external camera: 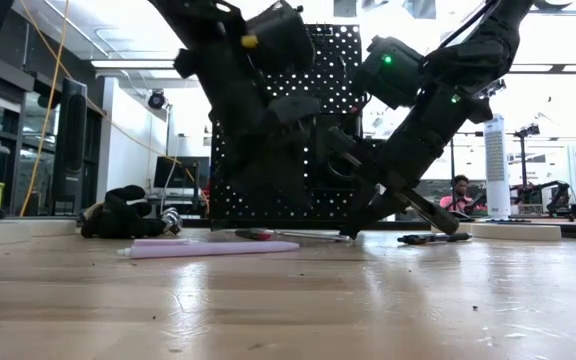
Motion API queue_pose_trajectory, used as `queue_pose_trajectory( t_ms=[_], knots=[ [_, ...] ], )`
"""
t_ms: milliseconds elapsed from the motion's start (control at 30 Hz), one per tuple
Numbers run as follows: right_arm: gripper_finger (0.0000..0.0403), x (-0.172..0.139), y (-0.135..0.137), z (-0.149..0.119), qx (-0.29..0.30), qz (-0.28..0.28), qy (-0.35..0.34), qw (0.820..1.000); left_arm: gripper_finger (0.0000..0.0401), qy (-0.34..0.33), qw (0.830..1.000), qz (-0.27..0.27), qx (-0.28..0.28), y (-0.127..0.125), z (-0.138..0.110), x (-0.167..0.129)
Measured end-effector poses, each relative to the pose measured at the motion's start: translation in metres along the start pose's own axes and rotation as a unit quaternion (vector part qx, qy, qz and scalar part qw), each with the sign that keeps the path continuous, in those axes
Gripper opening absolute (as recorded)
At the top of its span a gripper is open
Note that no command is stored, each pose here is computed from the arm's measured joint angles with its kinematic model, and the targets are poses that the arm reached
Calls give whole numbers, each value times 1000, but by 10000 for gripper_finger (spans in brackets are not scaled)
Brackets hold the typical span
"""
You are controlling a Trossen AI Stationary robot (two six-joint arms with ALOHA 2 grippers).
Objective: Hang tools onto peg board
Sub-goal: Hang the wrench onto the peg board
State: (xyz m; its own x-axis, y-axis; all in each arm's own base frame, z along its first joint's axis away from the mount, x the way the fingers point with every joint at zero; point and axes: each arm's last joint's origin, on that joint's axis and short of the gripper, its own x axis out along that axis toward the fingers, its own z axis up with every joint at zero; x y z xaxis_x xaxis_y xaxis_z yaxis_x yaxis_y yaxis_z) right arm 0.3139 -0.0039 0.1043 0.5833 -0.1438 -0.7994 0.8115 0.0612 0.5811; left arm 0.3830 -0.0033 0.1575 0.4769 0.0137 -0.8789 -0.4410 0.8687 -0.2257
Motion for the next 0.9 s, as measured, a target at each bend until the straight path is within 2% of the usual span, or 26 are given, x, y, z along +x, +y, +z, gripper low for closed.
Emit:
queue_pose_trajectory(
  t_ms=[133,267,600,733,900],
  knots=[
    [0,0,0,0,-13,0,2,1000,252,42,999,7,-16,10,4,5],
    [0,0,0,0,-18,1,6,1000,252,83,995,-42,-41,17,5,12],
    [0,0,1,0,-22,4,6,1000,253,136,981,-104,-88,27,5,26],
    [0,0,1,0,-25,5,4,1000,253,159,967,-166,-111,31,9,27],
    [0,0,1,0,-25,6,1,1000,252,163,965,-172,-115,32,9,27]
  ],
)
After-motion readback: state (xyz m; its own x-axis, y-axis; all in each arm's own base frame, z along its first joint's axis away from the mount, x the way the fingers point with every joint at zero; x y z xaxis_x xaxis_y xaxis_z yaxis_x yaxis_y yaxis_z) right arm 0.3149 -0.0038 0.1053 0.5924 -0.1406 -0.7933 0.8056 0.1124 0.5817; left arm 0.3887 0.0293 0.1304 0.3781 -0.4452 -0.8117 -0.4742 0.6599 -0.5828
